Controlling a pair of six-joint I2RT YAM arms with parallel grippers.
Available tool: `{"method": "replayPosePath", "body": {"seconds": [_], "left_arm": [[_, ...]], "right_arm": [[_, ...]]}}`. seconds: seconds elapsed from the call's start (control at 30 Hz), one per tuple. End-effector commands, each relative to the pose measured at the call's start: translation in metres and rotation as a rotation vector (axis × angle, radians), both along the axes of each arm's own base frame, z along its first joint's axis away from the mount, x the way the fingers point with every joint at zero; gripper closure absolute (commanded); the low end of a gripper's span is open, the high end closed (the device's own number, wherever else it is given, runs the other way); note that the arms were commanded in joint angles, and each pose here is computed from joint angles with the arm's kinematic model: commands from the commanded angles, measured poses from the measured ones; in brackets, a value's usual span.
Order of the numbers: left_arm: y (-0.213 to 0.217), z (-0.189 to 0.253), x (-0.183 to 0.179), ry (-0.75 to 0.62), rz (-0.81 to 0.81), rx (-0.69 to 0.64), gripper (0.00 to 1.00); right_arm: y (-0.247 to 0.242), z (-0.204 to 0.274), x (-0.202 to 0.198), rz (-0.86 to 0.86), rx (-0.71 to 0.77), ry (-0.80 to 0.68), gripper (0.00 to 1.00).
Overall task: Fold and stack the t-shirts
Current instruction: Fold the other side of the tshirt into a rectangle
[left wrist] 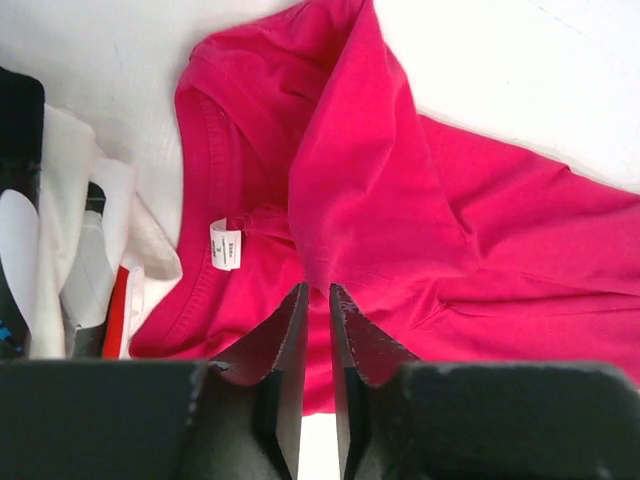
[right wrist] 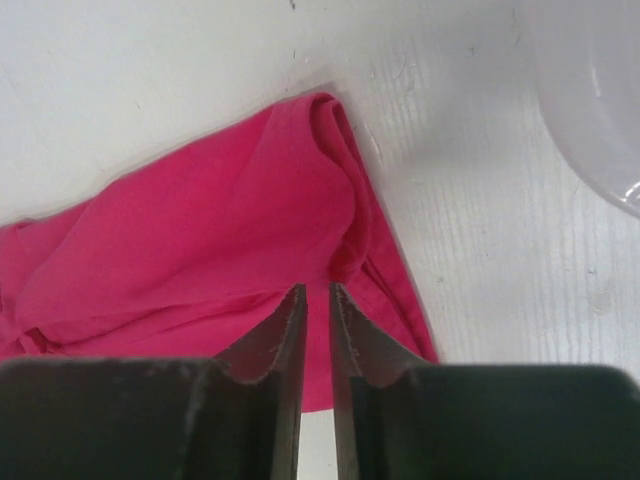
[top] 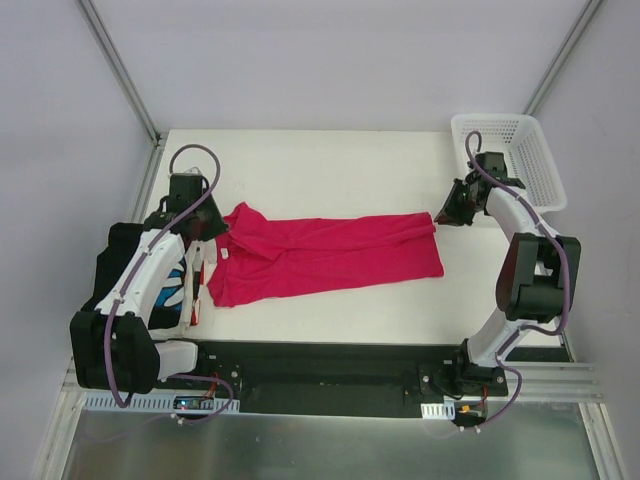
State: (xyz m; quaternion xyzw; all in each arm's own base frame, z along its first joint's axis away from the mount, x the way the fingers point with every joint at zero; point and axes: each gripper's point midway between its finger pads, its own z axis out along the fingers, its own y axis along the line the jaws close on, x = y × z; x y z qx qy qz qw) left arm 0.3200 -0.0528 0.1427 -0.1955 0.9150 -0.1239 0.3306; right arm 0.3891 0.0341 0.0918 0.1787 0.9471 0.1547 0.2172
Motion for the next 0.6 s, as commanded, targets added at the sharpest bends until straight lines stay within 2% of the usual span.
{"method": "replayPosePath", "body": {"seconds": [0.0, 0.1, 0.23, 0.3, 0.33, 0.37, 0.47, 0.57], "left_arm": [[-0.010, 0.007, -0.005, -0.032, -0.025, -0.027, 0.86], [-0.011, 0.006, -0.007, -0.032, -0.030, -0.020, 0.66], [-0.011, 0.013, -0.008, -0.059, -0.040, -0.005, 0.60], [-0.008, 0.017, -0.006, -0.074, -0.033, 0.008, 0.59], [-0.008, 0.021, -0.005, -0.083, -0.029, 0.010, 0.59], [-0.007, 0.023, -0.003, -0.092, -0.024, 0.016, 0.59], [-0.008, 0.031, 0.004, -0.108, -0.011, 0.001, 0.62], [-0.009, 0.027, 0.006, -0.101, 0.037, -0.035, 0.70]], "right_arm": [[0.000, 0.022, -0.003, -0.013, -0.010, -0.062, 0.81], [-0.002, 0.024, -0.008, -0.028, -0.014, -0.070, 0.78], [-0.004, 0.036, -0.006, -0.044, -0.029, -0.115, 0.80], [-0.003, 0.042, -0.002, -0.053, -0.017, -0.139, 0.86], [-0.001, 0.049, 0.005, -0.048, -0.014, -0.166, 0.95], [0.000, 0.051, 0.008, -0.048, -0.012, -0.173, 0.98], [0.017, 0.057, 0.024, -0.005, -0.009, -0.191, 0.99], [0.052, 0.052, 0.035, 0.071, 0.018, -0.179, 0.99]]}}
